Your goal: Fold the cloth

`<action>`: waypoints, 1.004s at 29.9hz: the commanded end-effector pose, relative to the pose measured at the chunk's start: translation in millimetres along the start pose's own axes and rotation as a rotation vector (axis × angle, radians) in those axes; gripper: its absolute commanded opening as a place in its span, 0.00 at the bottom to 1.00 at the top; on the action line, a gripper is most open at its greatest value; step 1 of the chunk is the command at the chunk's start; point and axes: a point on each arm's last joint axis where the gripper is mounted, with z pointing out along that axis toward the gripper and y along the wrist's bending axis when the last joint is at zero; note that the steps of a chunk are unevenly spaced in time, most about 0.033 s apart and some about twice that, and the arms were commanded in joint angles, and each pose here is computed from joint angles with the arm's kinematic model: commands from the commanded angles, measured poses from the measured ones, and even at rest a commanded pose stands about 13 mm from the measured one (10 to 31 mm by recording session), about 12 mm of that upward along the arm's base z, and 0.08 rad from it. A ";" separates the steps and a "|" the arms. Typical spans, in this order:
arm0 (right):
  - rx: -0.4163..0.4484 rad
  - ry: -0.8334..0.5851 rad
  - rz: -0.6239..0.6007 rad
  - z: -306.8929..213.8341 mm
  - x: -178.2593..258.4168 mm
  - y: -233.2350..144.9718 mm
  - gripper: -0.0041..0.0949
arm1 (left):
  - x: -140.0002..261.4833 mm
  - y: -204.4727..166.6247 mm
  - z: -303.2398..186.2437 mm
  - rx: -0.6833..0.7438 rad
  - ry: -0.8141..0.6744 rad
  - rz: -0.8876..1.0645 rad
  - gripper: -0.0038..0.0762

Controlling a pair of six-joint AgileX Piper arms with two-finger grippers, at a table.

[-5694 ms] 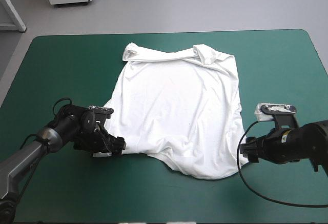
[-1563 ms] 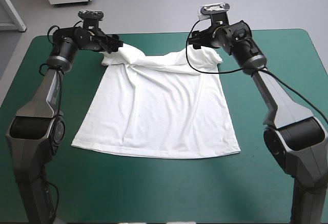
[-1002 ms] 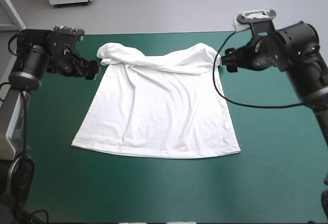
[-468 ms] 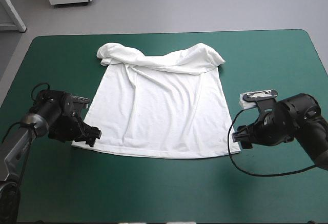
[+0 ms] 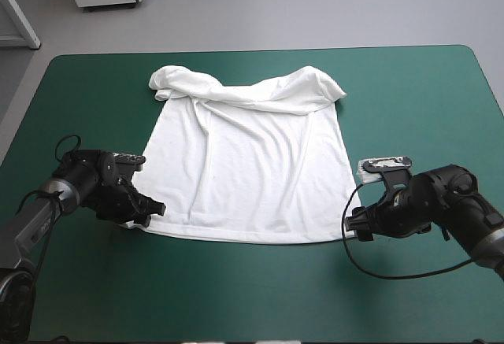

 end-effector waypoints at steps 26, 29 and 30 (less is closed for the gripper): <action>-0.085 0.048 0.076 92.8 -43.8 8.9 0.03 | -14.4 -6.5 -5.3 0.054 -0.142 -0.011 0.04; -0.086 -0.046 0.058 70.3 -50.2 9.6 0.02 | -20.4 -6.8 -20.3 0.051 -0.200 -0.006 0.04; -0.087 -0.075 0.055 62.6 -52.6 10.0 0.02 | -22.3 -6.9 -27.5 0.048 -0.225 -0.003 0.04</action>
